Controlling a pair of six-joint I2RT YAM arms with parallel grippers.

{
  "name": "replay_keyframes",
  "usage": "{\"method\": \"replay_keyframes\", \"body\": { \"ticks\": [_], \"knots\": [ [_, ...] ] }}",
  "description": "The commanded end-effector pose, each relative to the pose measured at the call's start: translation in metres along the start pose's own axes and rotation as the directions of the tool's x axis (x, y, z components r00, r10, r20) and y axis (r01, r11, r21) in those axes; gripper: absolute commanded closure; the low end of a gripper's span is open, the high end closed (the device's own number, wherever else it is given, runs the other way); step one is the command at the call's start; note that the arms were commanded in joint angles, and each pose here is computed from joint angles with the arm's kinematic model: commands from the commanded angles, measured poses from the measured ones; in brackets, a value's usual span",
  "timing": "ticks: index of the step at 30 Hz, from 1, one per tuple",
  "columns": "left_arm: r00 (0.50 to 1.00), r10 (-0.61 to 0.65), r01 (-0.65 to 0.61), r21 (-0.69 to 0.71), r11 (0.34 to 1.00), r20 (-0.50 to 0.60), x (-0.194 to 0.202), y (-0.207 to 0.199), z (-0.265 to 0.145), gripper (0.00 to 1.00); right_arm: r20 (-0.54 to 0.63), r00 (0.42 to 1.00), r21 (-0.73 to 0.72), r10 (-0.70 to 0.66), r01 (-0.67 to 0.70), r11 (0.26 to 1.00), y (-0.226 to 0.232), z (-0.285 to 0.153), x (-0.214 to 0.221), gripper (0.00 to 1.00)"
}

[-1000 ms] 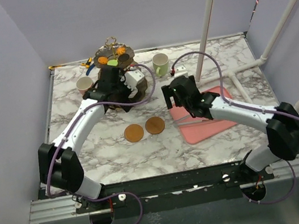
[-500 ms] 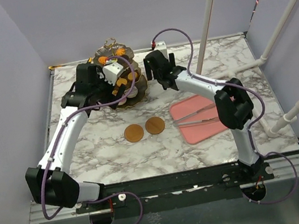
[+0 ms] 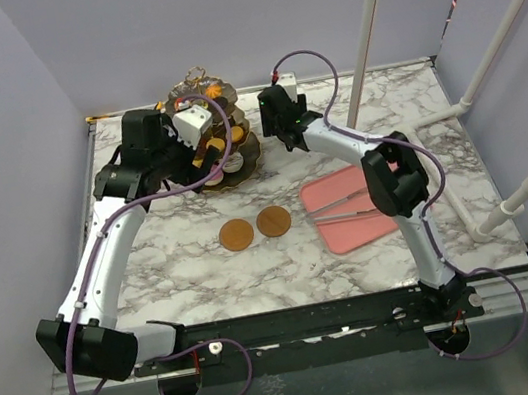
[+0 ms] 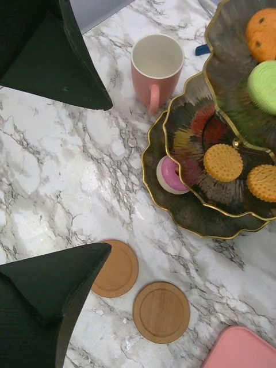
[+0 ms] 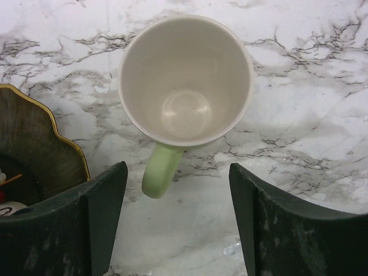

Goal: Serve the afternoon tea
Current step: Pick up the cup at the center of the board.

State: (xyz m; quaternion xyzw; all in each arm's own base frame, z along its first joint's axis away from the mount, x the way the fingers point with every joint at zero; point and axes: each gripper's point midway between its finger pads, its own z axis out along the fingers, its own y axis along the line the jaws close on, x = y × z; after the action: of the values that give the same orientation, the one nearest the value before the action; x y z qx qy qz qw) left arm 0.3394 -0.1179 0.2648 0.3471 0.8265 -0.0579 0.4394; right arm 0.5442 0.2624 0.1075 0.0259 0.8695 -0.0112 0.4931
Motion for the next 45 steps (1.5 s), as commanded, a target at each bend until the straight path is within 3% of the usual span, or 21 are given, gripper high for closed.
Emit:
{"method": "replay_keyframes", "body": {
  "ticks": [1, 3, 8, 15, 30, 37, 45],
  "knots": [
    [0.998, -0.026, 0.027, -0.020, 0.999, 0.053, -0.020, 0.004, -0.022, 0.01, -0.015, 0.999, 0.000, 0.032, -0.032, 0.999, 0.003, 0.018, 0.007, 0.27],
    [0.998, -0.035, 0.037, -0.041, 0.998, 0.056, -0.023, 0.008, -0.026, 0.01, -0.013, 0.999, 0.011, 0.032, -0.032, 0.999, -0.001, 0.023, 0.008, 0.38],
    [0.998, -0.032, 0.037, -0.076, 0.996, 0.061, -0.028, 0.015, -0.034, 0.01, -0.013, 1.000, 0.026, 0.015, -0.015, 1.000, -0.012, 0.028, 0.007, 0.78],
    [0.996, -0.041, 0.048, -0.087, 0.995, 0.079, -0.036, 0.020, -0.036, 0.01, 0.021, 0.999, 0.019, -0.032, 0.032, 0.999, -0.025, 0.011, 0.000, 0.98],
    [0.994, -0.072, 0.083, -0.131, 0.988, 0.087, -0.039, 0.033, -0.029, 0.01, 0.130, 0.991, -0.229, -0.011, 0.041, 0.973, -0.031, -0.107, -0.022, 0.99],
    [0.992, -0.080, 0.093, -0.131, 0.987, 0.098, -0.043, 0.034, -0.029, 0.01, 0.147, 0.989, -0.314, -0.031, 0.077, 0.946, -0.022, -0.172, 0.001, 0.99],
    [0.991, -0.090, 0.103, -0.135, 0.986, 0.101, -0.046, 0.036, -0.029, 0.01, 0.138, 0.985, -0.430, -0.104, 0.154, 0.890, 0.024, -0.234, 0.052, 0.99]
  ]
}}
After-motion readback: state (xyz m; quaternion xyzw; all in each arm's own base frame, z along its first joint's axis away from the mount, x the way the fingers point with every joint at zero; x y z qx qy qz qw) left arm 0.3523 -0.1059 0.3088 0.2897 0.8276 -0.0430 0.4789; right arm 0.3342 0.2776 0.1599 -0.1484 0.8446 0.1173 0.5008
